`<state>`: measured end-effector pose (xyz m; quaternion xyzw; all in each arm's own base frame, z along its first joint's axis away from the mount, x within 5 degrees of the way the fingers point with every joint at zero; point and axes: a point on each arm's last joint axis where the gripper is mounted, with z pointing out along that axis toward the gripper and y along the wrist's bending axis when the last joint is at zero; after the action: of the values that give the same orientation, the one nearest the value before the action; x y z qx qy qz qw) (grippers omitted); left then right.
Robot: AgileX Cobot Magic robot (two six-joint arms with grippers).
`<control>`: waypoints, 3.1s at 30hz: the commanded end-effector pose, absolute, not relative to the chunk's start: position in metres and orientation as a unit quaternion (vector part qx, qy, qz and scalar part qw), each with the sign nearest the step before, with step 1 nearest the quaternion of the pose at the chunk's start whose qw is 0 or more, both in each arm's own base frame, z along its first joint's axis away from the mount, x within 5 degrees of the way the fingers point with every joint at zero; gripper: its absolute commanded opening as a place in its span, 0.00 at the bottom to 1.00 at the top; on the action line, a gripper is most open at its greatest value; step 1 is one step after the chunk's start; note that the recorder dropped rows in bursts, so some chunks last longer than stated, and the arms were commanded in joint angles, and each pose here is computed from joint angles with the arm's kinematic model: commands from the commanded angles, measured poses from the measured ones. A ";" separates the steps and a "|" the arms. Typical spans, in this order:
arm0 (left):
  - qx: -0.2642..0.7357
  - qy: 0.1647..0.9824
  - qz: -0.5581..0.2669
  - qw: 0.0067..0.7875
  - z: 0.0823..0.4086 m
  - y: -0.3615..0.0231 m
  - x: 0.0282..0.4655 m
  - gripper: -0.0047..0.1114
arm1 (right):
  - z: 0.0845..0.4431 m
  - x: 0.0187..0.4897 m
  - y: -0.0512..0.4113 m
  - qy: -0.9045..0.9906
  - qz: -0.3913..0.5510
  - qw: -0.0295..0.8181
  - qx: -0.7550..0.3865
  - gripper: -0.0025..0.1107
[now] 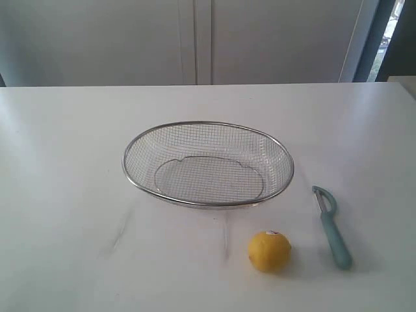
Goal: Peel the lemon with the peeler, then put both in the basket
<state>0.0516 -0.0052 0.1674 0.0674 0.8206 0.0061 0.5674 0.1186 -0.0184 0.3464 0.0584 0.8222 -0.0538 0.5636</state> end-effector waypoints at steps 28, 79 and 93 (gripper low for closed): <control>0.066 0.820 0.006 0.569 0.166 -0.005 0.051 0.04 | 0.340 0.180 -0.029 0.917 -0.041 0.386 0.096 0.02; 0.066 0.820 0.006 0.569 0.166 -0.005 0.051 0.04 | 0.266 0.245 0.020 0.979 0.071 0.188 -0.025 0.02; 0.066 0.820 0.006 0.569 0.166 -0.005 0.051 0.04 | 0.257 0.249 0.045 0.979 0.082 0.176 -0.059 0.02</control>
<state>0.0516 -0.0052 0.1674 0.0674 0.8206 0.0061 0.5674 0.2460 0.0400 0.2615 -0.0530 0.9778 0.0804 0.1861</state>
